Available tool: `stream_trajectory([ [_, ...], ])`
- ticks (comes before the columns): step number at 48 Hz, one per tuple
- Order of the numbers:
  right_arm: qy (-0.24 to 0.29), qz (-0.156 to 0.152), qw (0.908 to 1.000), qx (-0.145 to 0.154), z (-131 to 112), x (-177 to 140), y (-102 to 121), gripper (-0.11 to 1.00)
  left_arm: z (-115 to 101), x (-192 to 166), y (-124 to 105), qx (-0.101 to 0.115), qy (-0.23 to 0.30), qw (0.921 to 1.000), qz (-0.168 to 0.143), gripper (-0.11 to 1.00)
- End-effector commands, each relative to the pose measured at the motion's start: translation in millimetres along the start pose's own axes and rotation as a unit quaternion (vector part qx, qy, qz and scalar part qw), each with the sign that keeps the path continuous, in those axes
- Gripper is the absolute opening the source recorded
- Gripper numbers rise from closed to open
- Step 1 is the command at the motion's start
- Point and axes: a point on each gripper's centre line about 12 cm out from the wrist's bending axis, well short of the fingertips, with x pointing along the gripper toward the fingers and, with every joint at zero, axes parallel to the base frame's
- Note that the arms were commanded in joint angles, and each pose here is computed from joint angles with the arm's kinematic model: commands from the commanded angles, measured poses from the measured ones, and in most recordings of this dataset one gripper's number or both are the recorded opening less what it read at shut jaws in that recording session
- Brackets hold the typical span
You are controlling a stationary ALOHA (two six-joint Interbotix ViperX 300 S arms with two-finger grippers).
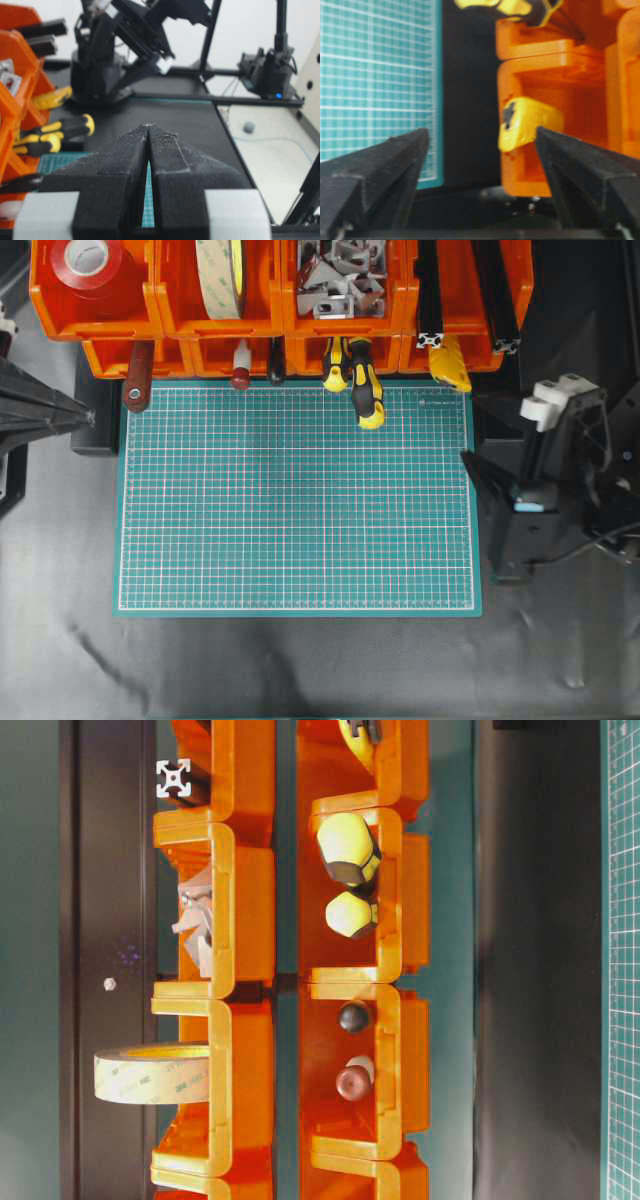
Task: Pick cutter from container rack with right arm.
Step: 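Position the open right gripper around the yellow cutter in the rack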
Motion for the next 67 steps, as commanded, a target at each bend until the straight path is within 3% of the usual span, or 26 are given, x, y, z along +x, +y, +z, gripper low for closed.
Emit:
stream_trajectory([
  [1,-0.002,-0.01,0.9999,0.001,3,6,-3,0.79,11,2,-3,-0.001,-0.012,0.9999,-0.005,0.0],
  [10,0.022,-0.036,0.9988,-0.024,-2,26,2,0.81,10,2,-3,-0.002,-0.011,0.9999,-0.006,0.0],
  [16,0.028,-0.045,0.9984,-0.022,-1,35,-4,0.81,11,2,-3,-0.002,-0.012,0.9999,-0.006,0.0],
  [37,0.025,-0.03,0.9992,-0.006,-5,55,-13,0.81,13,-1,-4,-0.012,-0.017,0.9998,-0.007,0.0],
  [67,0.042,-0.043,0.9982,-0.004,-11,59,-18,0.8,6,-2,-2,-0.012,0.017,0.9998,-0.001,0.0],
])
